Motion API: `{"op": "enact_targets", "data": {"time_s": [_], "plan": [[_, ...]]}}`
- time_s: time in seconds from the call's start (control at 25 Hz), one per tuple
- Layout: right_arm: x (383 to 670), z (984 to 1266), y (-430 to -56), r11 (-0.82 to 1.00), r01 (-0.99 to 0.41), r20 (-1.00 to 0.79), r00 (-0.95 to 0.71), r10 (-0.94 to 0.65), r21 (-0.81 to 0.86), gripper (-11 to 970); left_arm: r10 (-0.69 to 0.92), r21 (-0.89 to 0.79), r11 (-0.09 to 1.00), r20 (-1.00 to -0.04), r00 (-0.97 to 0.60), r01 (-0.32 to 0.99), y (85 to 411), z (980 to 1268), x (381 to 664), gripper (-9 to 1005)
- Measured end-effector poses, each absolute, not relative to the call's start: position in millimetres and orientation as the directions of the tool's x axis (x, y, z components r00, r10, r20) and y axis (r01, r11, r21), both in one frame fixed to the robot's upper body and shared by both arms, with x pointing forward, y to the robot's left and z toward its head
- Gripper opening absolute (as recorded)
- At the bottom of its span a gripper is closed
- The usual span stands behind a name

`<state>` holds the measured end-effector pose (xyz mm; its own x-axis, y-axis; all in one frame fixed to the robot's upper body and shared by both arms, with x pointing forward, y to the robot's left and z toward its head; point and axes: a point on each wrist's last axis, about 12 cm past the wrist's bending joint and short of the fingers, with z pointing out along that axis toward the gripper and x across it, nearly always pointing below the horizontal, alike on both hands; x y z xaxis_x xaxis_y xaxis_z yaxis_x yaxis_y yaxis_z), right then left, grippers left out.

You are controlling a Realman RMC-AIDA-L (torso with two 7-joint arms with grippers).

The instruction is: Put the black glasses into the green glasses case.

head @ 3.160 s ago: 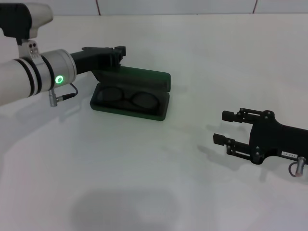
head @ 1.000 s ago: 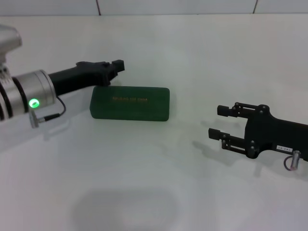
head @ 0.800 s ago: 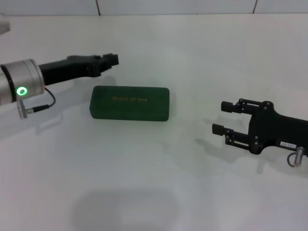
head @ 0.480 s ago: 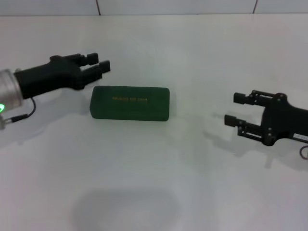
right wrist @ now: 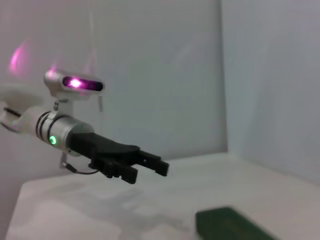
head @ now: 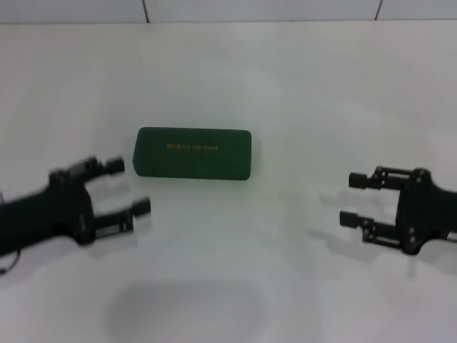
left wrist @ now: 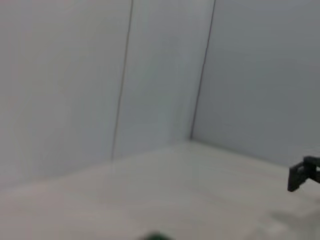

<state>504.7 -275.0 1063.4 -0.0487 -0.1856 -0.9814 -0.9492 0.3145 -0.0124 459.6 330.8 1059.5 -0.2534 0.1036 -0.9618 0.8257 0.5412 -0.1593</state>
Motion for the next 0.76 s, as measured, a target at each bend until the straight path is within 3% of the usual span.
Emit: {"op": "enact_targets", "data": {"time_s": [0.08, 0.28, 0.76], "plan": [[499.6, 1053.4, -268.3, 0.319, -0.948, -0.978, -0.052, -0.201, -0.015, 576, 0.118, -0.184, 0.537, -0.95, -0.289, 0.824, 329.3, 1050.7, 451.9, 652], [494.3, 1041.7, -259.1, 0.339, -0.94, -0.975, -0.054, -0.213, -0.022, 576, 0.107, -0.209, 0.56, -0.941, -0.32, 0.802, 331.6, 1036.8, 441.3, 875], [489.6, 1039.3, -256.5, 0.329, -0.944, -0.976, -0.062, -0.207, -0.01, 576, 0.106, -0.201, 0.575, -0.943, -0.316, 0.793, 336.5, 1035.5, 438.4, 876]]}}
